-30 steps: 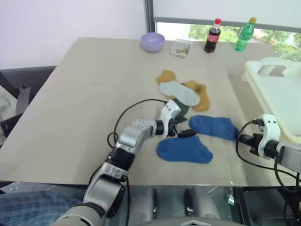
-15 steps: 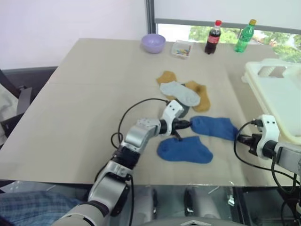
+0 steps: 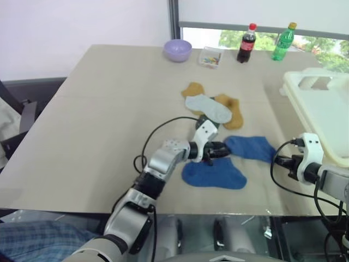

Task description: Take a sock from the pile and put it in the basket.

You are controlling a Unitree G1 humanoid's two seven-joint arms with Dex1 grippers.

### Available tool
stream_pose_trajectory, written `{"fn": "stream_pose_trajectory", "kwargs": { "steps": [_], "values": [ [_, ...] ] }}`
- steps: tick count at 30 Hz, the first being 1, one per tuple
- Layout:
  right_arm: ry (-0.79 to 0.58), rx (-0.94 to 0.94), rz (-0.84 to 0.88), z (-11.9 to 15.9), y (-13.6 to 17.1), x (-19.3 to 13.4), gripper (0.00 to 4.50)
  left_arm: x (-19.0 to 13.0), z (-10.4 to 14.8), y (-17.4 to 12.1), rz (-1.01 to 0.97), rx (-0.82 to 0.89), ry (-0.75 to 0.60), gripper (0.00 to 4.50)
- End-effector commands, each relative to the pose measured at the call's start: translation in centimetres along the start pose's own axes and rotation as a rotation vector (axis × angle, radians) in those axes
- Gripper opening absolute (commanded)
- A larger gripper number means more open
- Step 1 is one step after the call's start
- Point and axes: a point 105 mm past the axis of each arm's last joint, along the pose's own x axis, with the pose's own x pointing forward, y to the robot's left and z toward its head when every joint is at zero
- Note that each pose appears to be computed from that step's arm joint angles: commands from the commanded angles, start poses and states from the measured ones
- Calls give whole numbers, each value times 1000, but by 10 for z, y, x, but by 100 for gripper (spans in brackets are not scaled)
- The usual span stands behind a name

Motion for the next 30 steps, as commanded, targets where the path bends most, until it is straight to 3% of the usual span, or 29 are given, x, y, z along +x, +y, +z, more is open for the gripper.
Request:
{"fn": "stream_pose_trajectory", "kwargs": {
  "steps": [1,2,5,9,13,14,15,30],
  "values": [
    [-8,-9,1,2,1,0,0,4,-14,-3,16,43,55,349],
    [-9,-11,1,2,1,0,0,5,-15,-2,23,54,56,397],
    [-9,-13,0,3,0,0,0,6,-14,1,44,72,49,397],
    [-9,-16,-2,3,0,0,0,6,-10,7,66,78,30,278],
    [-11,-19,-1,4,0,0,0,5,-14,10,83,101,45,84],
    [-11,-19,0,4,0,1,0,5,-14,11,86,105,43,67],
    [-12,-20,2,4,1,1,0,4,-14,12,89,112,41,9],
    [15,-38,75,-2,16,0,0,1,24,19,169,253,-190,4]
  ]
}}
